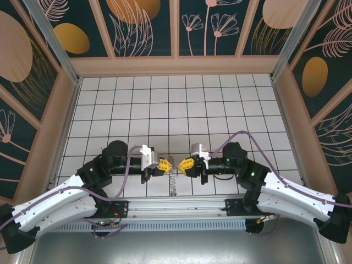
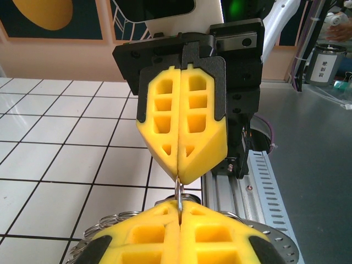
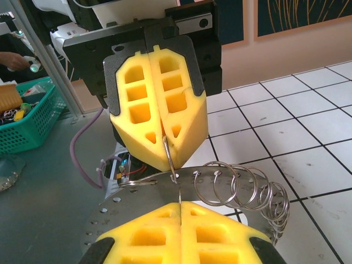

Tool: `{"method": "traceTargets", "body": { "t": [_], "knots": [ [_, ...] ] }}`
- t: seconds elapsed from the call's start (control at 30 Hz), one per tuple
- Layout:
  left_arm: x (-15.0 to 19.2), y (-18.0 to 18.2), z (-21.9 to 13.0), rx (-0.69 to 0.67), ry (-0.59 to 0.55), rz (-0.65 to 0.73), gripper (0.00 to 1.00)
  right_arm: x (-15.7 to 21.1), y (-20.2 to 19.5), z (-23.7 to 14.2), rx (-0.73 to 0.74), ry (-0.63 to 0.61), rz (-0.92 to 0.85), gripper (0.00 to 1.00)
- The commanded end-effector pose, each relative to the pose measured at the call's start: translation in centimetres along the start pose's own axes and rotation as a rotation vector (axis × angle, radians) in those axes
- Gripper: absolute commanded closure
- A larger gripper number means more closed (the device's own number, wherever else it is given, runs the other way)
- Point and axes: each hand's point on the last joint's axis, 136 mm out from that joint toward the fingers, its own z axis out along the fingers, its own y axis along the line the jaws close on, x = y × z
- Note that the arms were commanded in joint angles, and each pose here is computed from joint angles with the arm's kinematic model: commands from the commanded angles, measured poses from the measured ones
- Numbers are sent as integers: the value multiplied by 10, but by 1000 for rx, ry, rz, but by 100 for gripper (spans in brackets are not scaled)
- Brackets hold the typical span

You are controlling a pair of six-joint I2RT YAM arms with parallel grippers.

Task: Put the keys on the keyring

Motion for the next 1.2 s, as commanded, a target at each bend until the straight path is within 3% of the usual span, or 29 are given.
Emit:
{"method": "traceTargets", "body": {
  "t": [0.0,1.17],
  "knots": [
    [-15,-5,-2,21,-38,24,100,-13,-2,-4,21,-38,-25,100],
    [-15,-4,-1,20,-36,22,100,-22,3,-3,-12,-61,-47,100]
  ]
}}
